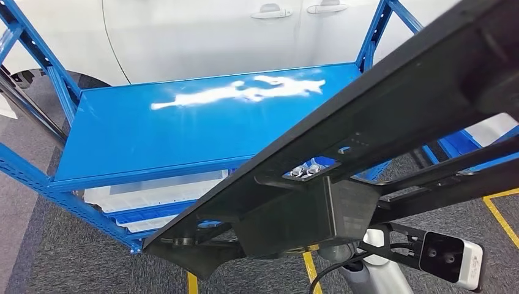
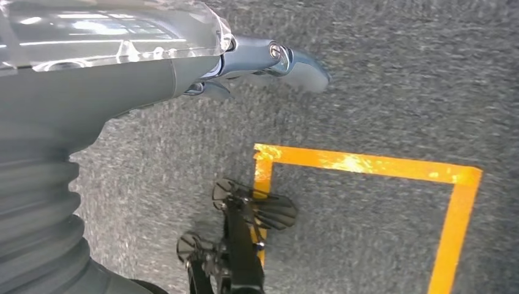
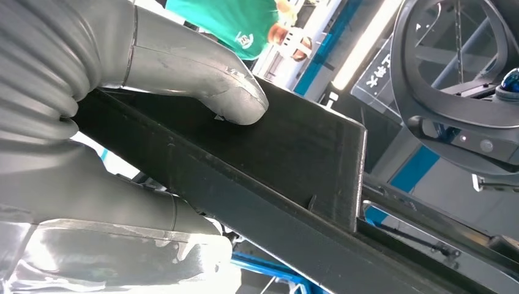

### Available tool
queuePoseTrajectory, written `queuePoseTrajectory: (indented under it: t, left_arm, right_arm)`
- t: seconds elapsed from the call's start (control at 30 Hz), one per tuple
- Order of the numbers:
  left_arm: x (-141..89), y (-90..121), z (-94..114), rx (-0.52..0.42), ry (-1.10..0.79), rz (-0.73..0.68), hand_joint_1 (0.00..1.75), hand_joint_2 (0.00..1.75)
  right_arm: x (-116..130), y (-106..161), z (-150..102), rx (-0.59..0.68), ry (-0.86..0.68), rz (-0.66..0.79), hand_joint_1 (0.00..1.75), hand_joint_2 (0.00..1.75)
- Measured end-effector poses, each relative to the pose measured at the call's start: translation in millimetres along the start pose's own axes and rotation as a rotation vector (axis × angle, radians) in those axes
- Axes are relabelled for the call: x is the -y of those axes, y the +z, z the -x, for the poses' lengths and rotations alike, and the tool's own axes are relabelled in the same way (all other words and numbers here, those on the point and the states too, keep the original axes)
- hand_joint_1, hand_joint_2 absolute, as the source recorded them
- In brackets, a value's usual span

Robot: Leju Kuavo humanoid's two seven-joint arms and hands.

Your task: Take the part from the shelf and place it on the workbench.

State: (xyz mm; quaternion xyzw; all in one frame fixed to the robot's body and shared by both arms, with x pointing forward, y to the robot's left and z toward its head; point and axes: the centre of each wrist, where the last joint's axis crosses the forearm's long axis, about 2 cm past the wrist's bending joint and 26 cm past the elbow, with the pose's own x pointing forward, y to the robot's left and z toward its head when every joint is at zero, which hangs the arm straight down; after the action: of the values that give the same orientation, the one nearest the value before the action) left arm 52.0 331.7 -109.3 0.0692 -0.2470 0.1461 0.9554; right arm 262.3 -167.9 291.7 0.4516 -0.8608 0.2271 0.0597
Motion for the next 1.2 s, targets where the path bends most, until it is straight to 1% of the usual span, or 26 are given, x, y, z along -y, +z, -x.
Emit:
queuePoseTrajectory:
  t: [0.33,0.53,0.7,1.2]
  left_arm:
    - [3.6,1.7,4.0,-0.013,-0.002,0.005,0.0,1.75]
    - [4.3,1.2,2.6,-0.01,-0.001,0.006,0.0,1.75]
    - [6.3,0.7,1.1,-0.009,0.0,0.007,0.0,1.75]
    - [12.5,2.1,3.8,-0.007,-0.001,0.009,0.0,1.75]
  right_arm:
    - [2.5,1.5,-2.0,-0.001,0.002,-0.003,1.75,1.75]
    - [2.7,1.8,-2.3,0.003,-0.011,-0.01,1.75,1.75]
    - [8.4,0.0,-0.8,0.011,-0.023,-0.012,1.75,1.75]
    - [20.5,12.3,4.0,-0.028,-0.062,-0.003,1.75,1.75]
